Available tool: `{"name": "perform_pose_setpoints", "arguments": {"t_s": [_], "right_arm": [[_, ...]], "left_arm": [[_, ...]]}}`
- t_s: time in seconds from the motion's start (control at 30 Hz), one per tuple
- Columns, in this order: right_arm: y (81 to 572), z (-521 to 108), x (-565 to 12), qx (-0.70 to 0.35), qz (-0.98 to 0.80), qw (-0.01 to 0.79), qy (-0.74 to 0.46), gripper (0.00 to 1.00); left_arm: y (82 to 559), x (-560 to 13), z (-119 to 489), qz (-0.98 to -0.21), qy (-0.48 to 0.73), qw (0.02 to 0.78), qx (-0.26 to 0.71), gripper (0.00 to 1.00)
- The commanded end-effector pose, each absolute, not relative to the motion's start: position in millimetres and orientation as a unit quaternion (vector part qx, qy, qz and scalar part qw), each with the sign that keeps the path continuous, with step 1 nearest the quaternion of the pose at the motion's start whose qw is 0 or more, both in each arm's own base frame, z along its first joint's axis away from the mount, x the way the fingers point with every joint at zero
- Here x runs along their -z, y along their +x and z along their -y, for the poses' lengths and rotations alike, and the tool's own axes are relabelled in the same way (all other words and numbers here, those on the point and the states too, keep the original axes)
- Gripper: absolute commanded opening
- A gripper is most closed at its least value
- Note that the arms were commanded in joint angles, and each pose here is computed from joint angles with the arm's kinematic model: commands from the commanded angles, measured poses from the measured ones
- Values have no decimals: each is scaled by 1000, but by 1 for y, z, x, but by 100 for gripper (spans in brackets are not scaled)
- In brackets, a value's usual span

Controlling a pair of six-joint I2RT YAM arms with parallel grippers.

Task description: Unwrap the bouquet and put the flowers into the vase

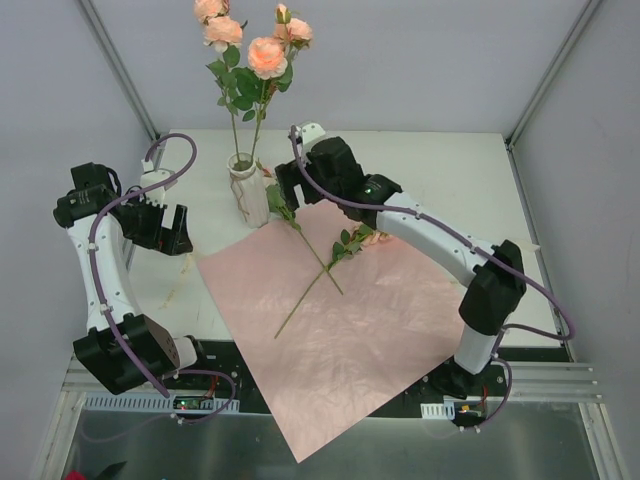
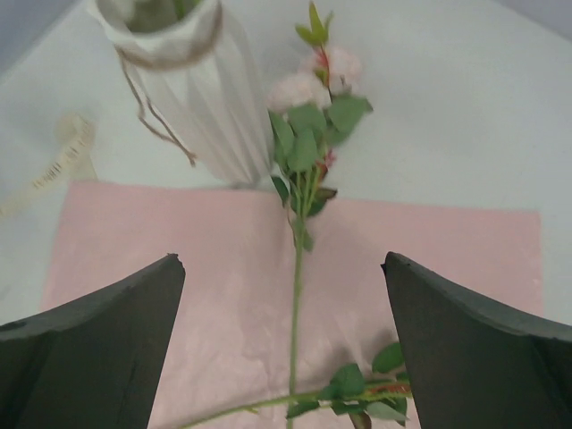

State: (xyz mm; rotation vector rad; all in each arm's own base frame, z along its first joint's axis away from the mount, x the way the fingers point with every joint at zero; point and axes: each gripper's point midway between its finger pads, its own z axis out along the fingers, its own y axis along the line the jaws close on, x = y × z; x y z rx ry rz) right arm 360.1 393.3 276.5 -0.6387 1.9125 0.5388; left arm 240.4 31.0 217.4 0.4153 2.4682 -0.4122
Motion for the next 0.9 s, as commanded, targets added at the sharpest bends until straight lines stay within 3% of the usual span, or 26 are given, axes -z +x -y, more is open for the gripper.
{"name": "perform_pose_setpoints", "arguments": {"t_s": [0.0, 0.2, 0.47, 0.87], "right_arm": [[348, -356, -195, -113, -848, 409, -319, 96], [344, -368, -141, -111, -855, 339, -378, 97], [354, -380, -74, -95, -874, 277, -388, 71], [388, -390, -44, -94, -882, 279, -369, 61]], "left_arm": [[236, -223, -24, -922, 159, 310, 168, 99], [236, -225, -25, -922, 159, 312, 164, 99], [236, -223, -28, -925, 159, 307, 158, 99], [237, -216, -30, -928, 158, 296, 163, 99]]}}
